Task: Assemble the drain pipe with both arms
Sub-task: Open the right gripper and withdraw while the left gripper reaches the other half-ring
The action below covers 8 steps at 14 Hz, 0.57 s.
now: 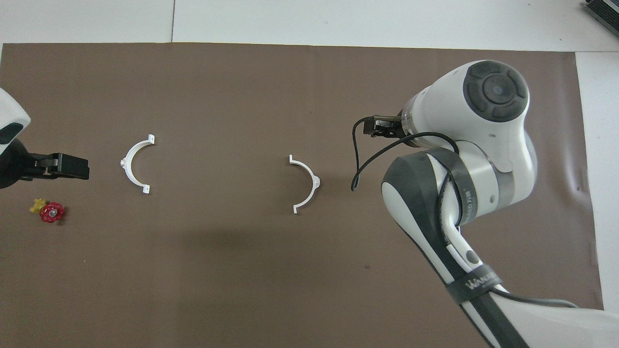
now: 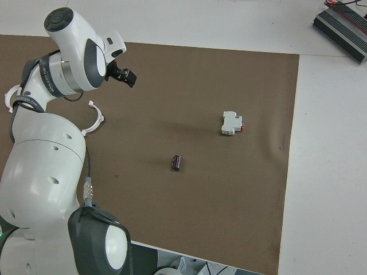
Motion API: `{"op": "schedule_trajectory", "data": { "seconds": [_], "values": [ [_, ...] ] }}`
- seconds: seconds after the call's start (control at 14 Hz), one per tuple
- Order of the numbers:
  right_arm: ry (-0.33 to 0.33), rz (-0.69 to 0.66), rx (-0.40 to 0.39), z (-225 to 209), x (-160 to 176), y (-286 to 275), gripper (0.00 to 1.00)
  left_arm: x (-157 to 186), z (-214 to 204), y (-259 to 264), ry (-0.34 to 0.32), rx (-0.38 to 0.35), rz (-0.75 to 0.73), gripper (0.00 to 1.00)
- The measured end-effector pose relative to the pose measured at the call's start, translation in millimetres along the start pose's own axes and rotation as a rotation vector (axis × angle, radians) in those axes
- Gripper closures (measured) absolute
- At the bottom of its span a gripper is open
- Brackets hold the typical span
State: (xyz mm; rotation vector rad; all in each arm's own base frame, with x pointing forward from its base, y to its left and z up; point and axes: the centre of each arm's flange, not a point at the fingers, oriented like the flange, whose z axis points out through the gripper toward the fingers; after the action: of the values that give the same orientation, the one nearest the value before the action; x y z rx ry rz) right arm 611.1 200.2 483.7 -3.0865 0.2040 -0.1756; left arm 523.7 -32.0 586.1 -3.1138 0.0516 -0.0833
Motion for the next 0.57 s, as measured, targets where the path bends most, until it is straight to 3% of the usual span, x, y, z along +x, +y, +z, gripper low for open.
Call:
{"op": "schedule_trajectory", "data": {
  "seconds": [0.21,0.57],
  "values": [
    [-0.091,-0.007,-0.032,-26,-2,48,0.0,0,49,-2,0.127,-0.015,-0.129,0.0],
    [-0.22,-0.041,-0.045,-48,-6,141,0.0,30,156,11,0.174,-0.034,-0.246,0.0]
  ]
}}
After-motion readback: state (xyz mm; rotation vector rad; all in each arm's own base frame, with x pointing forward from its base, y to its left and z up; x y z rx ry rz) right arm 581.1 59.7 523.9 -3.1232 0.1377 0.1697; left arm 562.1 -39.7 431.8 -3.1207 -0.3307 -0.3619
